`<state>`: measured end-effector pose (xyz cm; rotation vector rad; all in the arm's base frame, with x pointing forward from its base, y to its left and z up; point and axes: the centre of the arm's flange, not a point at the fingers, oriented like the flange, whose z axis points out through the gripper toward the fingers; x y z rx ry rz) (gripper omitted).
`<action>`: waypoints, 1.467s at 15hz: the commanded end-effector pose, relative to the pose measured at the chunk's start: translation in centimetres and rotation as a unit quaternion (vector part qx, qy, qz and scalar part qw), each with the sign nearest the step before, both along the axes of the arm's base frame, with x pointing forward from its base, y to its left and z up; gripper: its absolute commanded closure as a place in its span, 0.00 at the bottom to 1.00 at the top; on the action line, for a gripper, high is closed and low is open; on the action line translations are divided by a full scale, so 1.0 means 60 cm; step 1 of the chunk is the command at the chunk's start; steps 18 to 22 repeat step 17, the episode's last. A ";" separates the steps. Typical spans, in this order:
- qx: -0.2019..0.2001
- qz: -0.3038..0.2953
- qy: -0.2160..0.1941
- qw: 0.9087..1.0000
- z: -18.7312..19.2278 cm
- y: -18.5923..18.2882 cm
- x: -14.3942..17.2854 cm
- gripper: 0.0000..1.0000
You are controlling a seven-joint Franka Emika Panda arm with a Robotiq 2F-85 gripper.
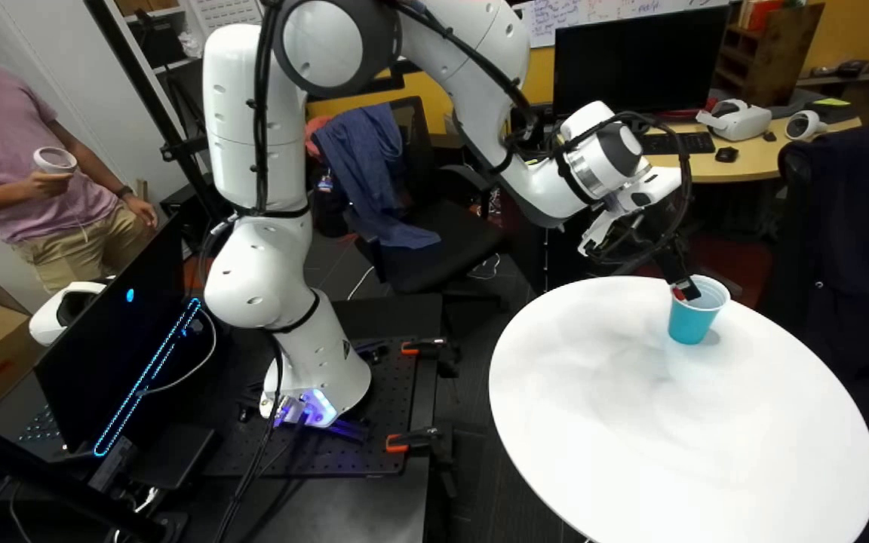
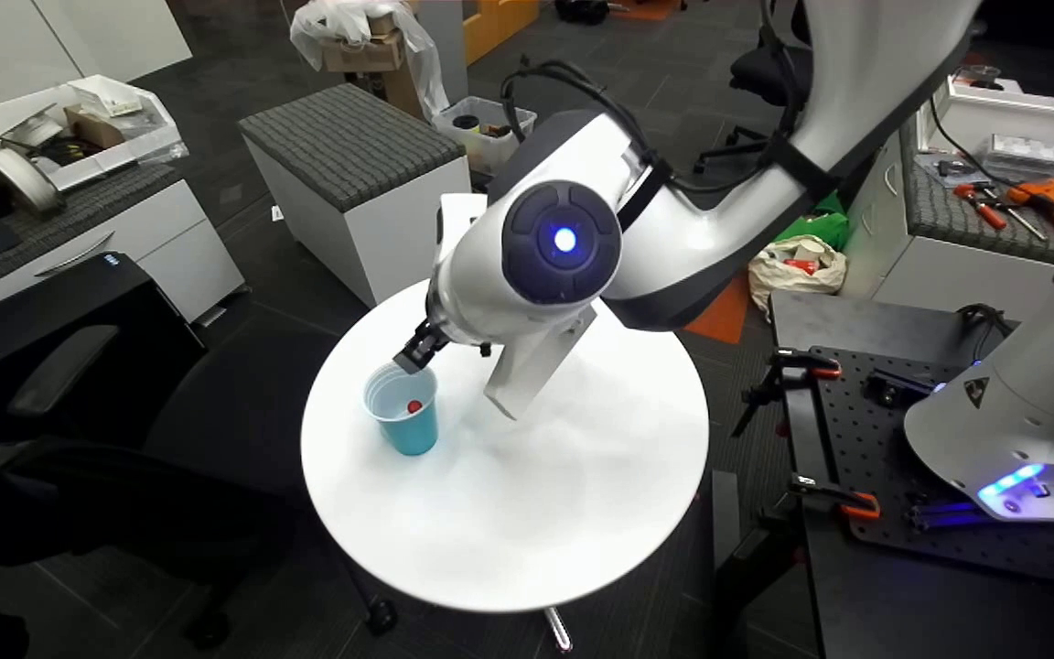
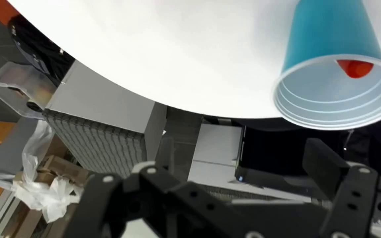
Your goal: Put the marker in the cup
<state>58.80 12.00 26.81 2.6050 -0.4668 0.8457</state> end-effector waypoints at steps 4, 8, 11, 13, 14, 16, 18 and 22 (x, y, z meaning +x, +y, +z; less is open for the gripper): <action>0.045 0.001 0.122 0.991 0.101 -0.145 -0.096 0.00; 0.066 0.015 0.173 0.983 0.131 -0.247 -0.144 0.00; 0.070 0.011 0.180 0.981 0.099 -0.250 -0.128 0.00; 0.071 0.010 0.181 0.981 0.107 -0.267 -0.134 0.00; 0.071 0.011 0.182 0.981 0.104 -0.266 -0.133 0.00; 0.072 0.015 0.185 0.980 0.098 -0.254 -0.131 0.00; 0.072 0.014 0.185 0.980 0.097 -0.252 -0.131 0.00; 0.072 0.014 0.185 0.980 0.097 -0.252 -0.131 0.00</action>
